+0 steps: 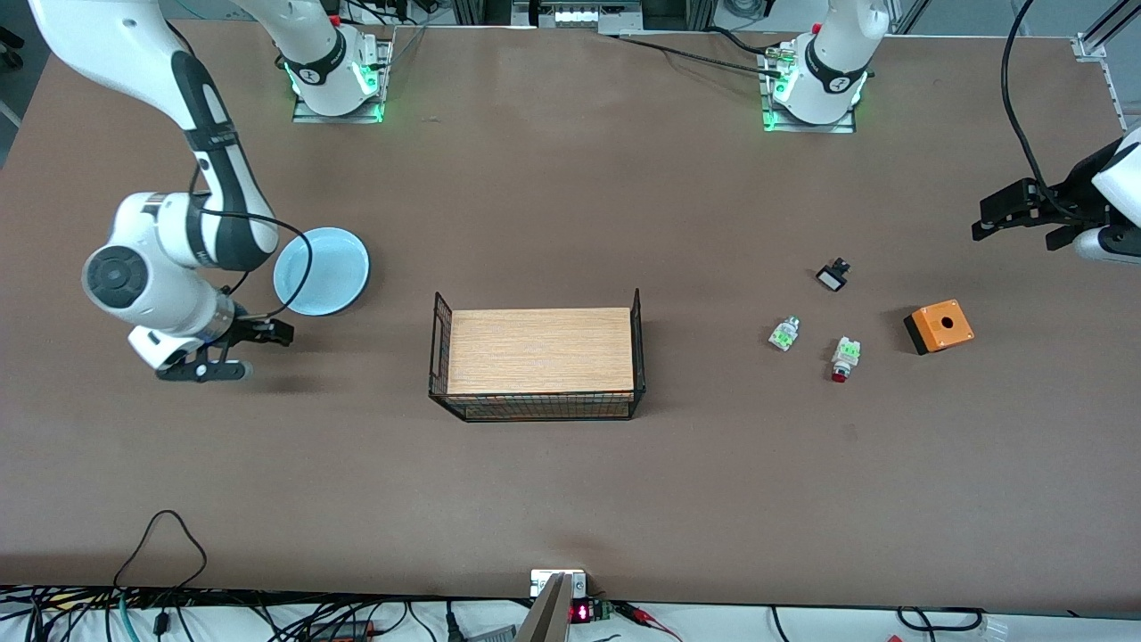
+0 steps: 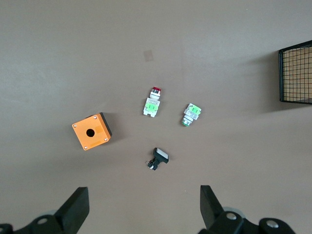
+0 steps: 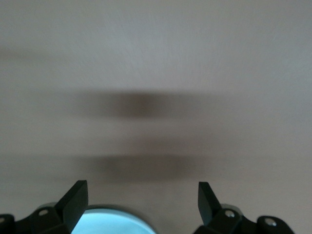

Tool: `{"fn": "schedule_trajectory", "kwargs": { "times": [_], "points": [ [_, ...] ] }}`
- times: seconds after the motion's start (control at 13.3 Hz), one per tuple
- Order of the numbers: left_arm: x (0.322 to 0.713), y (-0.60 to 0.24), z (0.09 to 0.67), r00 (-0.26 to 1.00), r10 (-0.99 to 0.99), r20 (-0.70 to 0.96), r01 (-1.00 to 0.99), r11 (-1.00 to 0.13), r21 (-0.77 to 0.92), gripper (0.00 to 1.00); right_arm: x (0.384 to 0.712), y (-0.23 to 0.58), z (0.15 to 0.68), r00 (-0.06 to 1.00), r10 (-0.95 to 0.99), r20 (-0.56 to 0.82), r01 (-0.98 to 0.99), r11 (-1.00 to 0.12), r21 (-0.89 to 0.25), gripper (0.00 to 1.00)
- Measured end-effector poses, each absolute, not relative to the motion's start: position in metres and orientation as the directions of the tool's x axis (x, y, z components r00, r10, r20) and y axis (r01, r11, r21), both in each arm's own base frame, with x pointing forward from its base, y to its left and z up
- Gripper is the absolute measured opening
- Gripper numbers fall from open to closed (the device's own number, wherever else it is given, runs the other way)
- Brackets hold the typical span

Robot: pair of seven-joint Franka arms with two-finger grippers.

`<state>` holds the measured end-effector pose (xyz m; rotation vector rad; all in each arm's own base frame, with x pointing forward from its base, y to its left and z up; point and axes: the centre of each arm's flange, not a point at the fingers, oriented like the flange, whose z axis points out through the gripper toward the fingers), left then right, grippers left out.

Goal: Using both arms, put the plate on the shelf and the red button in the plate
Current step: 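Close the right gripper on the rim of the blue plate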

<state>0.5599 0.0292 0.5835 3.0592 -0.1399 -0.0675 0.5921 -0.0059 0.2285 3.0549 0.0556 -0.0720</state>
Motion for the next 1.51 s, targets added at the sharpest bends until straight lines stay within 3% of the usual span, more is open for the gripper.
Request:
{"fn": "schedule_trajectory", "kwargs": {
  "times": [0.23, 0.9, 1.51],
  "points": [
    [0.560, 0.029, 0.584, 0.995, -0.092, -0.039, -0.089, -0.993, 0.080, 1.00, 0.562, -0.012, 0.199, 0.997, 0.038, -0.074, 0.044, -0.996, 0.080, 1.00],
    [0.560, 0.030, 0.585, 0.995, -0.092, -0.038, -0.089, -0.993, 0.080, 1.00, 0.542, -0.014, 0.228, 0.968, 0.212, -0.131, 0.219, -0.975, 0.040, 1.00],
    [0.560, 0.029, 0.585, 0.995, -0.092, -0.038, -0.089, -0.993, 0.080, 1.00, 0.513, -0.038, 0.191, 0.935, 0.278, -0.222, 0.285, -0.959, -0.002, 1.00]
  ]
}}
